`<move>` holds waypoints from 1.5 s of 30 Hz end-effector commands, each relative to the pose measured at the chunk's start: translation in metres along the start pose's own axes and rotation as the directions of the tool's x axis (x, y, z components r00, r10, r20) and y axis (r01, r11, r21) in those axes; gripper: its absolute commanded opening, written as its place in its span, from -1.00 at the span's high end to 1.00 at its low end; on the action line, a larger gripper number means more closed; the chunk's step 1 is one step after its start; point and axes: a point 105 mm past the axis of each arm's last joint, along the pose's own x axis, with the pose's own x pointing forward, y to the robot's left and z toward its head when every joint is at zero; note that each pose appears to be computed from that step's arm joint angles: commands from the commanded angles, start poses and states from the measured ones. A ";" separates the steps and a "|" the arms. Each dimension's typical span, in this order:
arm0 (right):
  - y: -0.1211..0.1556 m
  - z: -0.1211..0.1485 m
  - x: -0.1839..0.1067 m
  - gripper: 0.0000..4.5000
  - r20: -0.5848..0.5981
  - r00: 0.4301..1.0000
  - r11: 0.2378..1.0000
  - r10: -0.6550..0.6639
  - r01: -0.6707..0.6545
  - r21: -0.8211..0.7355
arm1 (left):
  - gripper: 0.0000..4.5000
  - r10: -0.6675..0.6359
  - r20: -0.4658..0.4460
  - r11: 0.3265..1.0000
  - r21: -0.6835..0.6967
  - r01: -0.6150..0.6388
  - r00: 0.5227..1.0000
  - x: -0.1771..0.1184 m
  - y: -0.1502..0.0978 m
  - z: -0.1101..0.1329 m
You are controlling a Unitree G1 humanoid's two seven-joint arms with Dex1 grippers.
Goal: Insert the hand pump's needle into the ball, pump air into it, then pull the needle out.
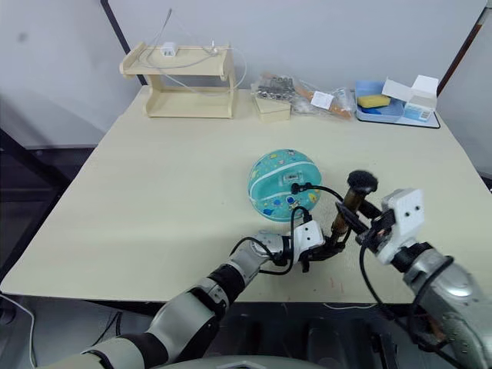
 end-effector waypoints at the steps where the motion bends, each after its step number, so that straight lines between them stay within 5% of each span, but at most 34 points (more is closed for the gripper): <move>1: 0.001 -0.071 -0.005 0.57 -0.210 0.978 0.997 -0.020 0.034 0.065 | 0.52 -0.078 -0.093 0.997 -0.034 0.075 0.993 -0.001 -0.019 -0.026; 4: 0.003 -0.069 -0.001 0.57 -0.171 0.985 0.998 -0.024 0.035 0.059 | 0.52 -0.078 -0.095 0.997 -0.034 0.075 0.992 -0.002 -0.019 -0.027; 12: -0.006 0.038 -0.008 0.57 0.114 0.991 0.996 -0.064 0.071 -0.054 | 0.52 -0.082 -0.102 0.996 -0.035 0.079 0.991 -0.002 -0.019 -0.029; 21: -0.001 0.114 -0.029 0.57 0.219 0.976 0.989 -0.024 0.055 -0.136 | 0.52 -0.097 -0.102 0.995 -0.032 0.094 0.990 -0.001 -0.021 -0.028; 26: -0.005 0.135 -0.039 0.57 0.213 0.977 0.986 -0.031 0.064 -0.153 | 0.52 -0.095 -0.099 0.995 -0.031 0.093 0.991 0.000 -0.021 -0.027; 32: -0.012 0.093 -0.027 0.57 0.080 0.996 0.993 -0.050 0.058 -0.101 | 0.52 -0.092 -0.096 0.995 -0.032 0.089 0.991 0.000 -0.021 -0.027; 41: -0.011 -0.041 -0.006 0.57 -0.155 0.987 0.999 -0.045 0.048 0.018 | 0.52 -0.074 -0.087 0.997 -0.036 0.071 0.993 0.001 -0.018 -0.024; 45: -0.005 -0.079 -0.007 0.57 -0.190 0.981 0.996 -0.043 0.056 0.066 | 0.52 -0.066 -0.081 0.997 -0.037 0.063 0.995 0.001 -0.015 -0.022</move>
